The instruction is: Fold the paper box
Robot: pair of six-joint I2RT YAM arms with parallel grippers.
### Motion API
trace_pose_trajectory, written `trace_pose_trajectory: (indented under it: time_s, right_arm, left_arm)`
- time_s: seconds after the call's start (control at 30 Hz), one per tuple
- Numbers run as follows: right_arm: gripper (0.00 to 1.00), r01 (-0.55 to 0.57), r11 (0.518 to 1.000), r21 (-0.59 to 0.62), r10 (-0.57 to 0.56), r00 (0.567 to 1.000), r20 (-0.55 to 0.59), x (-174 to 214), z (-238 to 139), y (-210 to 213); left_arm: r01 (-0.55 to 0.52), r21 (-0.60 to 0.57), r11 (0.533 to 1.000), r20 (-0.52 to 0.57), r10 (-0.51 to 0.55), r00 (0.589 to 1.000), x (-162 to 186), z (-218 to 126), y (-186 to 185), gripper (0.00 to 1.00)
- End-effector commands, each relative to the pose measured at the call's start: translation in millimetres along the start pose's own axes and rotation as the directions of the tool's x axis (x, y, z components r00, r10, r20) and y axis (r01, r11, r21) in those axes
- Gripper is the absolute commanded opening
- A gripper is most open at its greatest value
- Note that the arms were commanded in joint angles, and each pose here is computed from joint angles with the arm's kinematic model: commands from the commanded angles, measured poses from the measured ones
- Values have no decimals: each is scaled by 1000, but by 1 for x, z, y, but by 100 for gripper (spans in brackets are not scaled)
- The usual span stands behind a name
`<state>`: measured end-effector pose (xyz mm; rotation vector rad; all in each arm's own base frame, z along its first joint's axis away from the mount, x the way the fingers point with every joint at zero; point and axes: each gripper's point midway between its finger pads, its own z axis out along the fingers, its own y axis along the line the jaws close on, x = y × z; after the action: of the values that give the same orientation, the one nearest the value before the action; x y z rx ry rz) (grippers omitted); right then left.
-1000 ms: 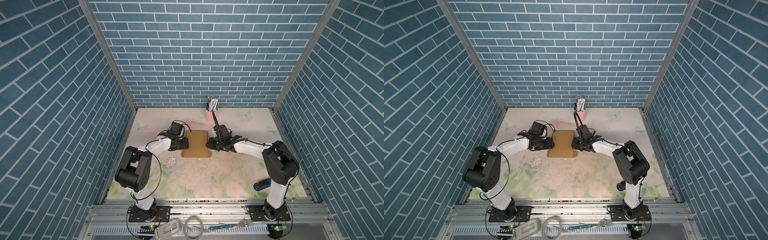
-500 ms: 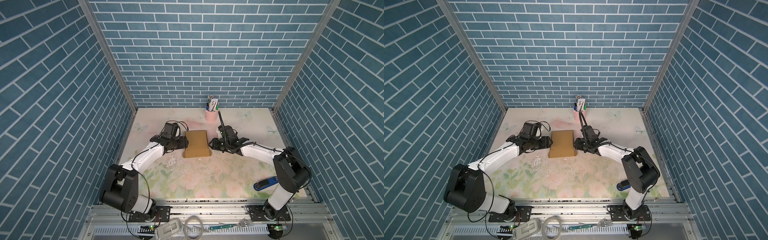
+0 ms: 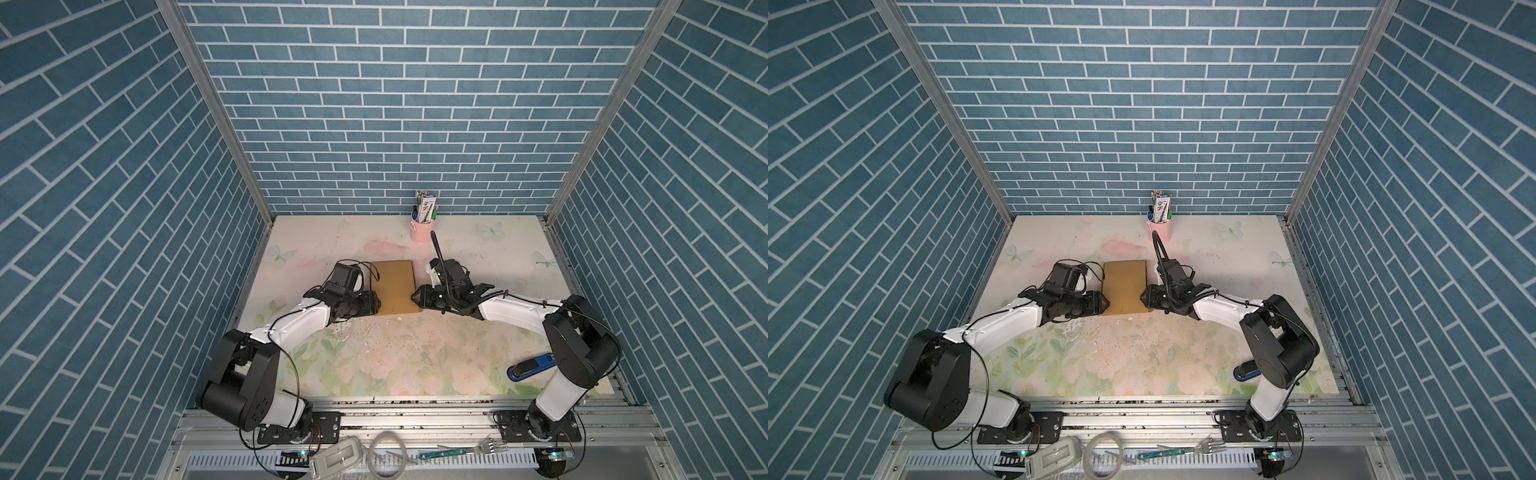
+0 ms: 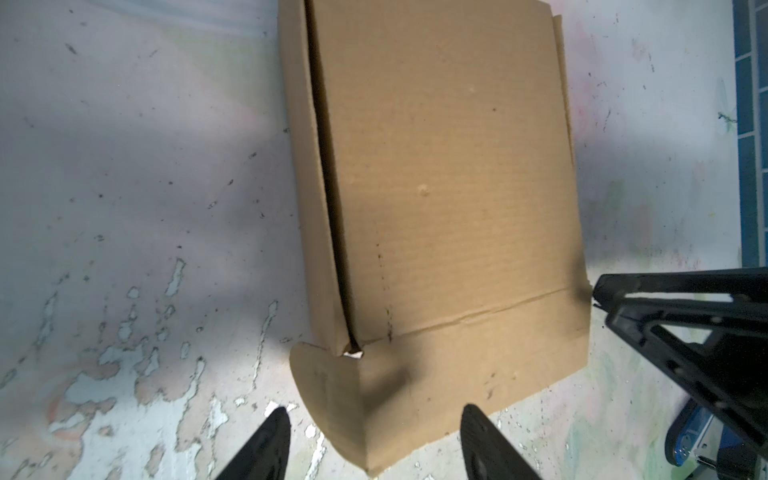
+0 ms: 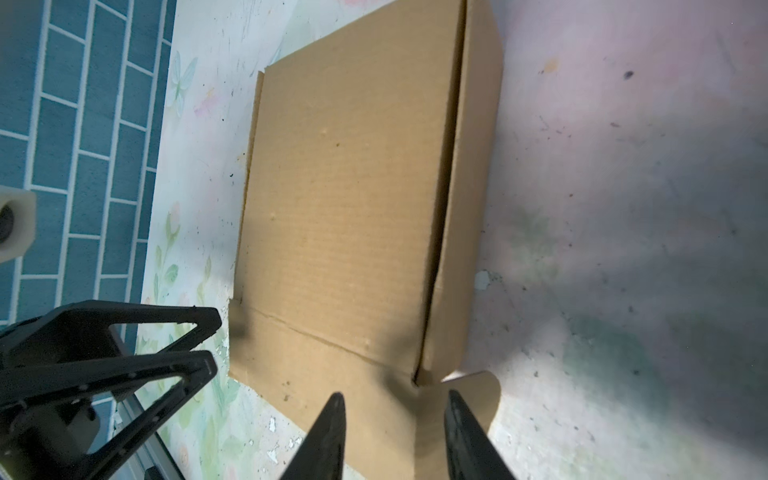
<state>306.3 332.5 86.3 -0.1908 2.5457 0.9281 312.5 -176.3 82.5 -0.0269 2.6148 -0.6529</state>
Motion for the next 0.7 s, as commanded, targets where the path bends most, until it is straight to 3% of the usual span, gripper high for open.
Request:
trace_pose_trajectory:
  time_s: [0.0,0.67]
  right_arm:
    - [39,-27,1000,-8,26,1000,-14,5,5,3]
    - [34,-43,999,0,43,998,-34,26,5,0]
  left_arm:
    - [-14,30,999,13,14,1000,0,0,-9,67]
    - [-48,50,998,-19,49,999,15,12,-24,66]
